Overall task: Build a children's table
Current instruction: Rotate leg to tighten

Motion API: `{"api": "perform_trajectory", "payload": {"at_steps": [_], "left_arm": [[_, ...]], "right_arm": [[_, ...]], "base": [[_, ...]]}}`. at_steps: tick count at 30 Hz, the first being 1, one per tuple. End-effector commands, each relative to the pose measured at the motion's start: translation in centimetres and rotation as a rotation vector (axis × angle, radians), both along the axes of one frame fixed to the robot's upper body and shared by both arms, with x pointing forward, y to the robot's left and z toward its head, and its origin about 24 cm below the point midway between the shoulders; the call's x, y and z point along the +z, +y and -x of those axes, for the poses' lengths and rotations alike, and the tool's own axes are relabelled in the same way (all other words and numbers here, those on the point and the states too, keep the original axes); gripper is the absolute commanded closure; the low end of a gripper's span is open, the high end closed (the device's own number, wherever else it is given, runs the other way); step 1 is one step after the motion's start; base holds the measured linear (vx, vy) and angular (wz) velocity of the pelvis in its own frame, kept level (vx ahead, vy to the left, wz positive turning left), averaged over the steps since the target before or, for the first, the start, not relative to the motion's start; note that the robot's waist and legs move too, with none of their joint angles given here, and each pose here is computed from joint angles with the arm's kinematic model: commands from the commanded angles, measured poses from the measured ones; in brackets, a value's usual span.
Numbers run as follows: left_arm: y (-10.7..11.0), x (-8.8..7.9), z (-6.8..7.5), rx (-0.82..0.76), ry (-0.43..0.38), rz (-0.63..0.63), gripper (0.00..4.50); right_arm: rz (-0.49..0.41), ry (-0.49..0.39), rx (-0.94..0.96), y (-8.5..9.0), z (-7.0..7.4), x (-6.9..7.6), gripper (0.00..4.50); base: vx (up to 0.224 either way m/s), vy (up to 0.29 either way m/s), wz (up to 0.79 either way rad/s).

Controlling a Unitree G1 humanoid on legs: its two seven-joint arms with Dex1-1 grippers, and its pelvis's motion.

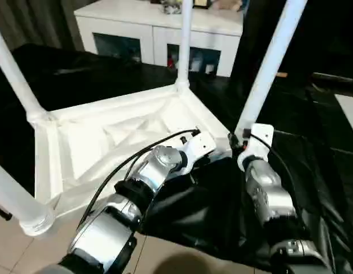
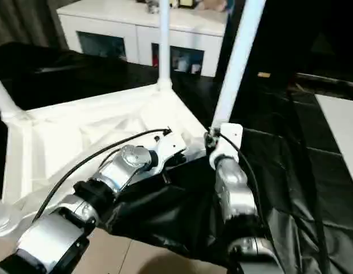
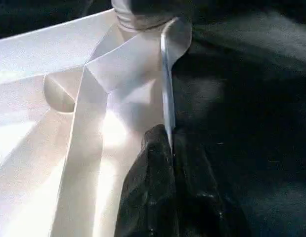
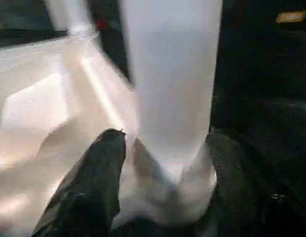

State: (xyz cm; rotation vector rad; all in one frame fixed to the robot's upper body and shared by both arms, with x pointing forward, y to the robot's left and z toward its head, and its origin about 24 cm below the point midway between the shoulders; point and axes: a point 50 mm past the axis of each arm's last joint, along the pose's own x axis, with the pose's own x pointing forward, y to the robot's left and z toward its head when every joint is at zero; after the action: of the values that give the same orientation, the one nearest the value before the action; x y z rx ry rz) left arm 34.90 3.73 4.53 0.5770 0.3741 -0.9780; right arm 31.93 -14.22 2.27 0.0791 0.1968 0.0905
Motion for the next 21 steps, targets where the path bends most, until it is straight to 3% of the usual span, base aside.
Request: {"api": "perform_trajectory", "payload": {"at_steps": [1,4,9,12,14,21], "left_arm": [[0.8,-0.8,0.2,-0.019,0.024,-0.057,4.5],[1.3,-0.8,0.7,-0.103,0.054,-0.059,4.5],[2.1,-0.9,1.9,-0.288,0.104,-0.059,4.5],[3.7,-0.8,3.5,-0.472,0.204,-0.09,4.5],[4.6,-0.7,3.9,-0.512,0.232,-0.109,4.5],[6.3,-0.1,4.2,-0.548,0.266,-0.114,4.5]], "right_arm": [[0.026,-0.034,0.042,-0.4,0.0,0.8,1.37],[0.091,-0.082,0.143,-2.2,0.7,1.6,1.24],[0.138,-0.096,0.376,-3.4,2.1,2.2,1.24],[0.168,-0.052,0.638,-3.5,4.1,2.0,1.24],[0.168,-0.024,0.732,-3.3,5.0,1.8,1.24],[0.156,0.021,0.874,-2.6,6.1,1.6,1.24]], "base": [[0.0,0.0,0.0],[0.0,0.0,0.0],[0.0,0.0,0.0],[0.0,0.0,0.0],[0.0,0.0,0.0],[0.0,0.0,0.0]]}}
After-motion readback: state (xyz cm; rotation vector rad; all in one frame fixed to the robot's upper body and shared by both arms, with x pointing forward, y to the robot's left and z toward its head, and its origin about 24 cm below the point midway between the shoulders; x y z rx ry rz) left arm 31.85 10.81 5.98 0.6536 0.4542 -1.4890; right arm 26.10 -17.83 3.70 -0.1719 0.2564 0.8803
